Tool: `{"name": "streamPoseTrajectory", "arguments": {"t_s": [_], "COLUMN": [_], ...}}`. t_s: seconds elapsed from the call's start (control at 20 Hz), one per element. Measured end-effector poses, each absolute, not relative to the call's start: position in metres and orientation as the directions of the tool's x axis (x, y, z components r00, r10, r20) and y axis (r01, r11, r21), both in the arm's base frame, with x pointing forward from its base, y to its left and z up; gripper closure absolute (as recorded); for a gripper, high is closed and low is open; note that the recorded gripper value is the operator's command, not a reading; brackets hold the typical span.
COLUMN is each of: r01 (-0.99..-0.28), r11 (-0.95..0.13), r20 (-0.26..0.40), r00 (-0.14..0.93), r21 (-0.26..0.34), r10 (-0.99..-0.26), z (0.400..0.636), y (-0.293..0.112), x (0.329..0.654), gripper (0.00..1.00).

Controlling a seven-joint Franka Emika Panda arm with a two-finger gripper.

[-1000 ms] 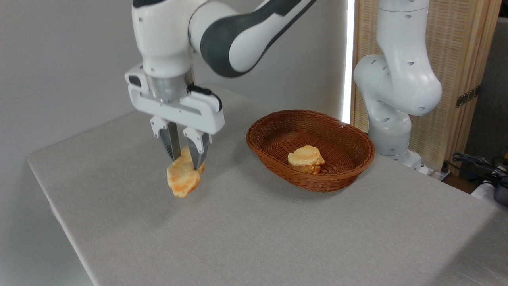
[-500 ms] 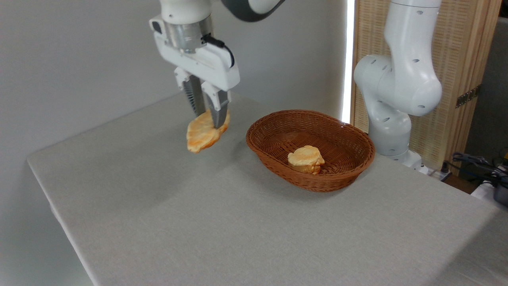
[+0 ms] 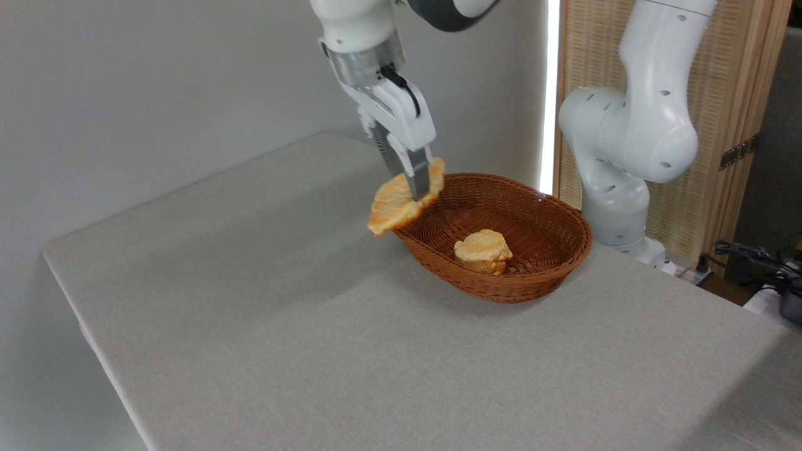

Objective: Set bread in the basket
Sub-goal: 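Lower the bread roll into the basket beside the round bun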

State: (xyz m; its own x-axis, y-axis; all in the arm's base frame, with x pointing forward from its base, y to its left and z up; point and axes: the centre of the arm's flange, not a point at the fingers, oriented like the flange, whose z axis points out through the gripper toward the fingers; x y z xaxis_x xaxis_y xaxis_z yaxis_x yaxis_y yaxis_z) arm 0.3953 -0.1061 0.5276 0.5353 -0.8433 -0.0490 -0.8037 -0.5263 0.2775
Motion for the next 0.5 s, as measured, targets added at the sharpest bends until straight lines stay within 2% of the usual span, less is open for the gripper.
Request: {"name": "streamPoseTrajectory", "arguments": {"t_s": [0.1, 0.2, 0.3, 0.5], "r01": [-0.819, -0.832, -0.844, -0.854], "r11": [-0.487, -0.452, -0.418, -0.374], "r20": [-0.062, -0.064, -0.064, -0.077], "r00": [0.493, 0.457, 0.422, 0.373], "r21": [0.304, 0.322, 0.337, 0.362], "r10": [-0.868, -0.887, -0.904, -0.925], "z": [0.518, 0.51, 0.503, 0.491], "y": [-0.105, -0.105, -0.105, -0.116], "x": [0.387, 0.383, 0.38, 0.372], "gripper": [0.12, 0.04, 0.01, 0.0]}}
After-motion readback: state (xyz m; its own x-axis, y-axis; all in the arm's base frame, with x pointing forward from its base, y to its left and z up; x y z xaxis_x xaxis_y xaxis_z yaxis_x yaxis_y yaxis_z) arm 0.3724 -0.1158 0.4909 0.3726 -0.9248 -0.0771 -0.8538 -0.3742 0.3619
